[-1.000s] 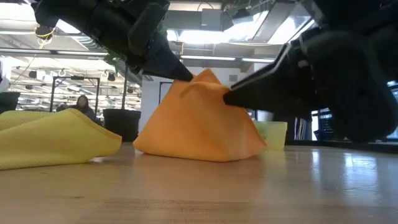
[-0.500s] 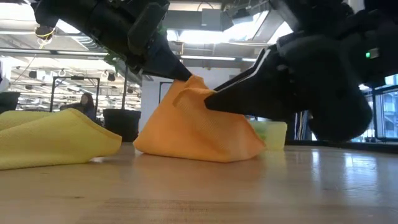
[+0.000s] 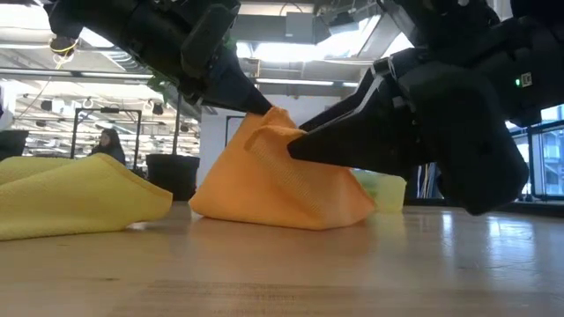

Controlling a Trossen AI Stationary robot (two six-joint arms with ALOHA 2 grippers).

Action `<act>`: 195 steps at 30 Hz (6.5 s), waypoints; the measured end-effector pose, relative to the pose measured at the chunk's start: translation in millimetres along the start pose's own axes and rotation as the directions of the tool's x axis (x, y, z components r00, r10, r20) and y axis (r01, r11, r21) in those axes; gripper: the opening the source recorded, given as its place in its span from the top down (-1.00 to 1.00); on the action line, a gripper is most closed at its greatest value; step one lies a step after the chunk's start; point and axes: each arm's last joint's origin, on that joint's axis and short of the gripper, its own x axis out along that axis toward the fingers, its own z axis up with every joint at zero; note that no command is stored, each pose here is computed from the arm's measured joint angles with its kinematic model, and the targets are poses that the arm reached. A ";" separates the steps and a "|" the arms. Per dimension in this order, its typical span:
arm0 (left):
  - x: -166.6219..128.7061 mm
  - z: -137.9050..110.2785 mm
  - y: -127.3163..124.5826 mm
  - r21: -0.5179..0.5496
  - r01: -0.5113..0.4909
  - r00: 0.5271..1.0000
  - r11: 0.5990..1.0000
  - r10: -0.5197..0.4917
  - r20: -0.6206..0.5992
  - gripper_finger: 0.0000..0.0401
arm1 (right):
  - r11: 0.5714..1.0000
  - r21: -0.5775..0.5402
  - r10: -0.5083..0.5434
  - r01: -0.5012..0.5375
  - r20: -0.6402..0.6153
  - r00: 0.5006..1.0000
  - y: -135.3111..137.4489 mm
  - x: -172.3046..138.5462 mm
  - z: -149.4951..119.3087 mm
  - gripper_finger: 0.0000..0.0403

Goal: Fold microfiber towels
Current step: Fold the orange microfiber towel, then put the folded orange microfiber towel into the yellow bin

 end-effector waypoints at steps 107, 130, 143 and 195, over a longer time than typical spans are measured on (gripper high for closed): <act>2.5 -24.9 -12.5 0.239 0.291 0.947 0.927 -0.244 -0.207 1.00 | 0.858 0.480 0.170 -0.183 0.070 0.983 -97.2 -92.9 -35.0 0.97; 26.8 -51.8 50.4 0.039 0.175 0.972 0.984 -0.166 -0.167 1.00 | 0.813 0.580 0.118 -0.054 -0.073 0.990 -153.6 -57.3 -74.2 0.97; 35.7 -50.2 67.4 0.012 0.151 0.972 0.988 -0.147 -0.183 1.00 | 0.795 0.606 0.099 0.034 -0.185 0.978 -151.9 -44.0 -99.0 0.97; 9.3 -26.0 5.0 0.011 0.283 0.959 0.959 -0.284 0.005 0.57 | 0.834 0.549 -0.001 0.061 -0.108 0.994 -166.3 -73.3 -62.9 0.15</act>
